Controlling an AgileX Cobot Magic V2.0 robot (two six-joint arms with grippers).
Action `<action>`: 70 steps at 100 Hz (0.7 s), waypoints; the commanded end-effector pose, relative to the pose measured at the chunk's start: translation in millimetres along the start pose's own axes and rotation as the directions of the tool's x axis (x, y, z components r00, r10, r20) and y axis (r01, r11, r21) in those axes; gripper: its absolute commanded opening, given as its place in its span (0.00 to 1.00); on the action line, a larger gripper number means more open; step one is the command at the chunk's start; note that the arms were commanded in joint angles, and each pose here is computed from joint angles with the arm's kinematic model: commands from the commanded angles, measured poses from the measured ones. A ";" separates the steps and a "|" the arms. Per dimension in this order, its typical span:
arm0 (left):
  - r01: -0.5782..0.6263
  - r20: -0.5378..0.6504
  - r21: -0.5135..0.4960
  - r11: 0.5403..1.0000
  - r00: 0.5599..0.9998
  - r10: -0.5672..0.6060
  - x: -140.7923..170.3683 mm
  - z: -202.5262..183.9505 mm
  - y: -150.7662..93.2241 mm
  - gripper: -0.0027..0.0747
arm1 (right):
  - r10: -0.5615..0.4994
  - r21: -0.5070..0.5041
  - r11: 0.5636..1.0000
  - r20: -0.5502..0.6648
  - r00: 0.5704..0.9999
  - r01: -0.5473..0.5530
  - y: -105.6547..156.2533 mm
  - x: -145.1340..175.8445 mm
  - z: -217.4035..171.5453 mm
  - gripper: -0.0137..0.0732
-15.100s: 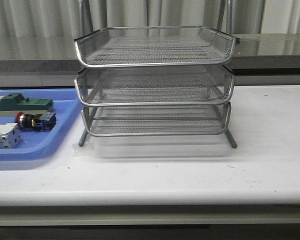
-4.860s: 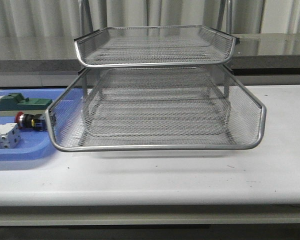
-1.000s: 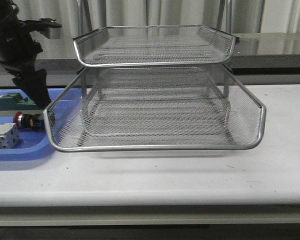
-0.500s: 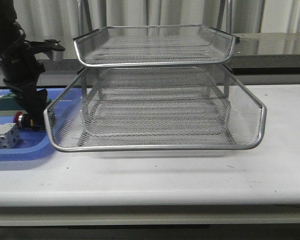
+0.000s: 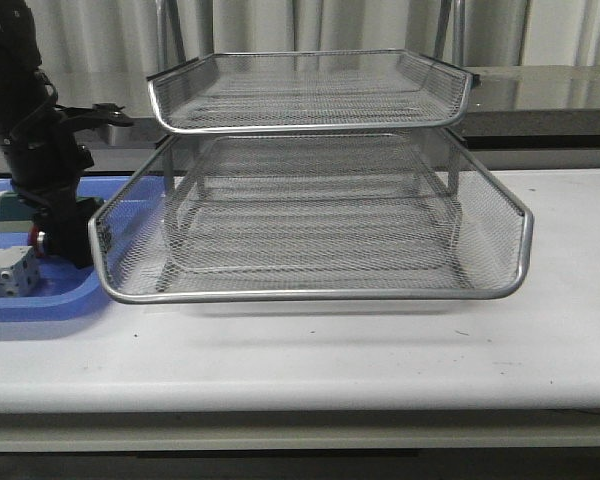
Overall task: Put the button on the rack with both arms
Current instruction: 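Lower the left gripper onto the red push button in the blue tray and grasp it, then lift the red push button and carry it over the pulled-out mesh tray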
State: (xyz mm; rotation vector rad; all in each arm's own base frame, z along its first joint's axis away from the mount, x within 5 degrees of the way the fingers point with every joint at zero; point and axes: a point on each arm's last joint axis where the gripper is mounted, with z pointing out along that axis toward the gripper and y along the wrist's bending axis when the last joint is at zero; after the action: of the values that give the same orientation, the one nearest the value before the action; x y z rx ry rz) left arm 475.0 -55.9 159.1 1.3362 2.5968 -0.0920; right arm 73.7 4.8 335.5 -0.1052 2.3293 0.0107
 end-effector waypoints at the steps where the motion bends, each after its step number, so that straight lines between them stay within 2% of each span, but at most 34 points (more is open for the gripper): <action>1: -0.012 0.073 -0.068 0.998 0.997 0.017 -11.6 -38.3 0.9 0.57 | -0.005 0.012 1.000 0.082 0.997 0.004 -1.4 -10.9 -6.9 0.08; 18: -0.017 0.058 -0.060 0.998 0.998 0.021 -10.4 -38.6 0.2 0.22 | -0.005 0.012 1.000 0.082 0.997 0.004 -1.4 -10.9 -6.9 0.08; 37: -0.033 0.042 -0.063 0.997 0.998 0.036 -13.0 -52.4 1.9 0.01 | -0.005 0.012 1.000 0.082 0.997 0.004 -1.4 -10.9 -6.9 0.08; 53: -0.038 0.037 -0.047 0.998 0.999 0.039 -18.4 -81.1 1.2 0.01 | -0.005 0.012 1.000 0.082 0.997 0.004 -1.4 -10.9 -6.9 0.08; 62: 0.012 0.078 -0.098 0.995 0.997 -0.004 -23.8 -100.2 4.2 0.01 | -0.005 0.012 1.000 0.082 0.997 0.004 -1.4 -10.9 -6.9 0.08; 70: 0.010 0.105 -0.129 0.992 0.994 0.003 -25.7 -116.7 2.9 0.01 | -0.005 0.012 1.000 0.082 0.997 0.004 -1.4 -10.9 -6.9 0.08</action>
State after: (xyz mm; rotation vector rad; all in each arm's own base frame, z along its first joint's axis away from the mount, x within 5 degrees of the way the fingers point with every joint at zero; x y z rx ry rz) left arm 486.0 -54.8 216.5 1.3070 2.5577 -0.0287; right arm 73.7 4.8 335.5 -0.1052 2.3293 0.0107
